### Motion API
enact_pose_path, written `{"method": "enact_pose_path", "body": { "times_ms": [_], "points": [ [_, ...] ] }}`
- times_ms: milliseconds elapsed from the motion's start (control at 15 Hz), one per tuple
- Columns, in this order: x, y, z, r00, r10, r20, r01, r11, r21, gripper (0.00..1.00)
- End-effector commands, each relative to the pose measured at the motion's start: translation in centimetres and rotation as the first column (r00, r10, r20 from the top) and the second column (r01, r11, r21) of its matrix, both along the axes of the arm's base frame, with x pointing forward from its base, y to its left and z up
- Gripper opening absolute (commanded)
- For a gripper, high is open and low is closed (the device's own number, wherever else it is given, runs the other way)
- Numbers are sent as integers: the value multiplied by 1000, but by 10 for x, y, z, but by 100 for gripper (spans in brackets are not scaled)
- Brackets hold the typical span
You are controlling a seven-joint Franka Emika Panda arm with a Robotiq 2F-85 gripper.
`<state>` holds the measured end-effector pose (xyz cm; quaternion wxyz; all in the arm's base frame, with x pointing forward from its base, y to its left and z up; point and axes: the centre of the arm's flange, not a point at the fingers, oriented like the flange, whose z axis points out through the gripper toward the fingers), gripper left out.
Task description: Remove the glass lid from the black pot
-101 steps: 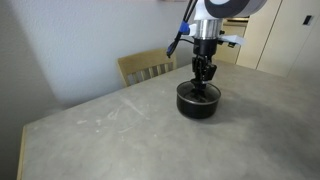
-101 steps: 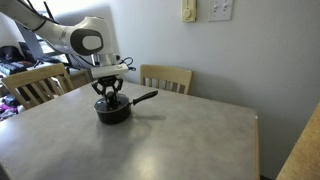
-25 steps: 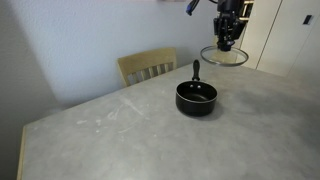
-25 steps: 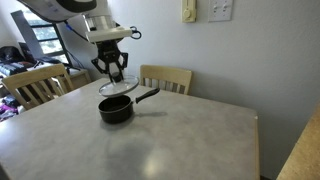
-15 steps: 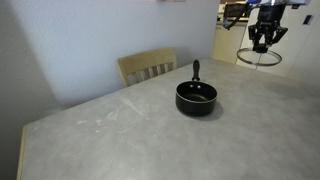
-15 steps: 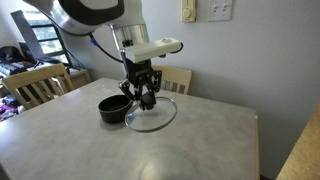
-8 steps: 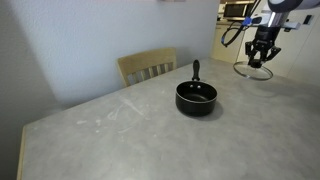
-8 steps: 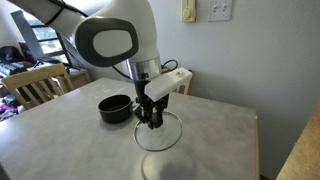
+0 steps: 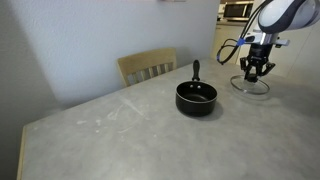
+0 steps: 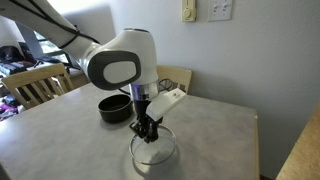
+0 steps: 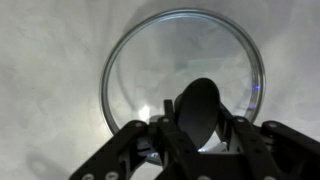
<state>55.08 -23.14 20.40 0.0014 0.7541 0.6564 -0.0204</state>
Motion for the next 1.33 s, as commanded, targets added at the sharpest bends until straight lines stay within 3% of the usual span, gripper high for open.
{"method": "enact_pose_path", "body": {
  "times_ms": [0, 800, 867, 933, 1133, 1267],
  "points": [
    [5, -2, -11, 999, 33, 7, -33, 999, -10, 16],
    [6, -3, -29, 998, 55, -27, -56, 998, -15, 16],
    [6, -3, -29, 998, 57, -27, -58, 998, -16, 20],
    [6, -3, -28, 998, 61, -28, -62, 998, -17, 66],
    [7, -3, -25, 997, 66, -28, -67, 998, -20, 78],
    [7, -4, -19, 998, 66, -21, -66, 998, -21, 94]
  ]
}}
